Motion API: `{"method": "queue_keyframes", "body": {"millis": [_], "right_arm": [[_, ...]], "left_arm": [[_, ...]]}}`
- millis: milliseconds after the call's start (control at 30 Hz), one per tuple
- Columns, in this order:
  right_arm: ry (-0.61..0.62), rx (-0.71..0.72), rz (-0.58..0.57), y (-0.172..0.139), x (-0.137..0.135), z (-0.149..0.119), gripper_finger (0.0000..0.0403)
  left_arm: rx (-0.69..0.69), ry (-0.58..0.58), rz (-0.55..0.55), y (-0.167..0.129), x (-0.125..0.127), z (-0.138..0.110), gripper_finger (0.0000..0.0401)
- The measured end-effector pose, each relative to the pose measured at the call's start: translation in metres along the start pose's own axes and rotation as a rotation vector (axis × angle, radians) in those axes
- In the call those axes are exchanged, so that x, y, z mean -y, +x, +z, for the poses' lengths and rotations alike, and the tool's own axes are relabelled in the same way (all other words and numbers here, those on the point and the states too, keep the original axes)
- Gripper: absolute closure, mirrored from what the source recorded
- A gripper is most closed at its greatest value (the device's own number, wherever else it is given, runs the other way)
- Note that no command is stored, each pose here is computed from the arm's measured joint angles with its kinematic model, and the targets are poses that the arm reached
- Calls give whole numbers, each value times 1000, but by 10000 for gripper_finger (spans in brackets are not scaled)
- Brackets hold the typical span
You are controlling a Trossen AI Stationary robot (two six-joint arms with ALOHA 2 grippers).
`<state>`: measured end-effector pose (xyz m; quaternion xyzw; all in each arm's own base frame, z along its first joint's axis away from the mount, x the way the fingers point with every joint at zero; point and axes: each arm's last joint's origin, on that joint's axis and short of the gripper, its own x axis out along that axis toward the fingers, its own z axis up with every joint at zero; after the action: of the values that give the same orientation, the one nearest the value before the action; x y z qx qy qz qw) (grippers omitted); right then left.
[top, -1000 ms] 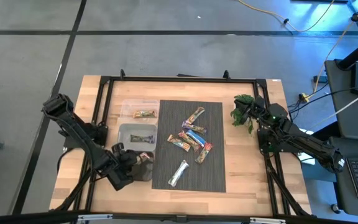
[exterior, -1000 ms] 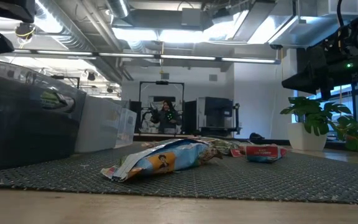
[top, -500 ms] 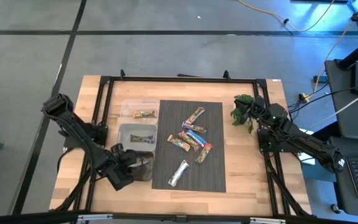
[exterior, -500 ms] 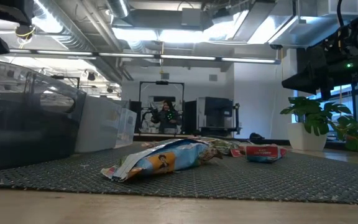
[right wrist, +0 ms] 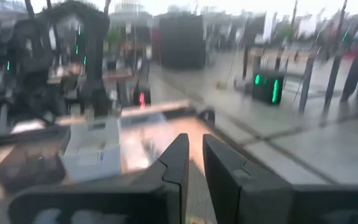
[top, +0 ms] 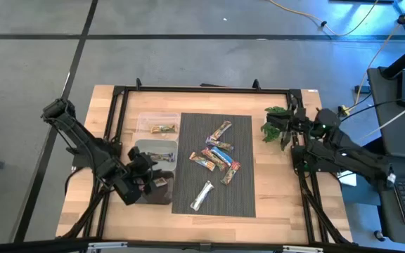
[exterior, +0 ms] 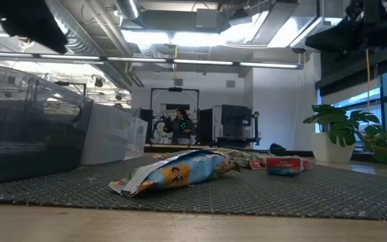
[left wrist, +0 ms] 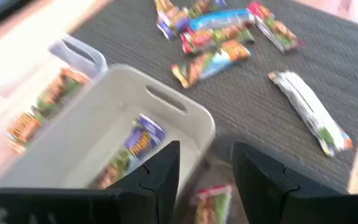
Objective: Pick and place Granola Bars by type
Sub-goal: Put the yellow granola bar into the transparent bin
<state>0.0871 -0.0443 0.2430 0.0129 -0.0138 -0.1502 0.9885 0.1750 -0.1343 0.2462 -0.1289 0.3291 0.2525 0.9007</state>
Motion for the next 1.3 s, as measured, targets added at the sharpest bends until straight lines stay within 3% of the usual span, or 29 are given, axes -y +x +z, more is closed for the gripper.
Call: {"method": "queue_keyframes", "body": {"millis": [167,333,433,533,733,867,1000,1200,1300], "right_arm": [[-72,-213,40,28,2,4,351],[-128,-307,58,73,11,-1,351],[-171,-359,71,102,17,1,351],[-227,-405,90,132,23,3,351],[-318,-479,126,184,33,-1,351],[-309,-512,132,209,39,-6,351],[-311,-539,103,225,43,-12,351],[-288,-582,97,235,46,-21,350],[-289,-593,124,236,45,-25,334]], "left_arm": [[89,18,89,10,-12,17,263],[119,-7,152,28,-29,29,263],[123,-8,133,43,-35,36,262],[133,34,64,61,-39,47,262],[181,191,-180,86,-51,71,262],[176,183,-186,97,-63,71,262],[197,146,-173,106,-71,63,262],[394,147,-360,113,-76,53,262],[464,166,-398,114,-81,50,262]]}}
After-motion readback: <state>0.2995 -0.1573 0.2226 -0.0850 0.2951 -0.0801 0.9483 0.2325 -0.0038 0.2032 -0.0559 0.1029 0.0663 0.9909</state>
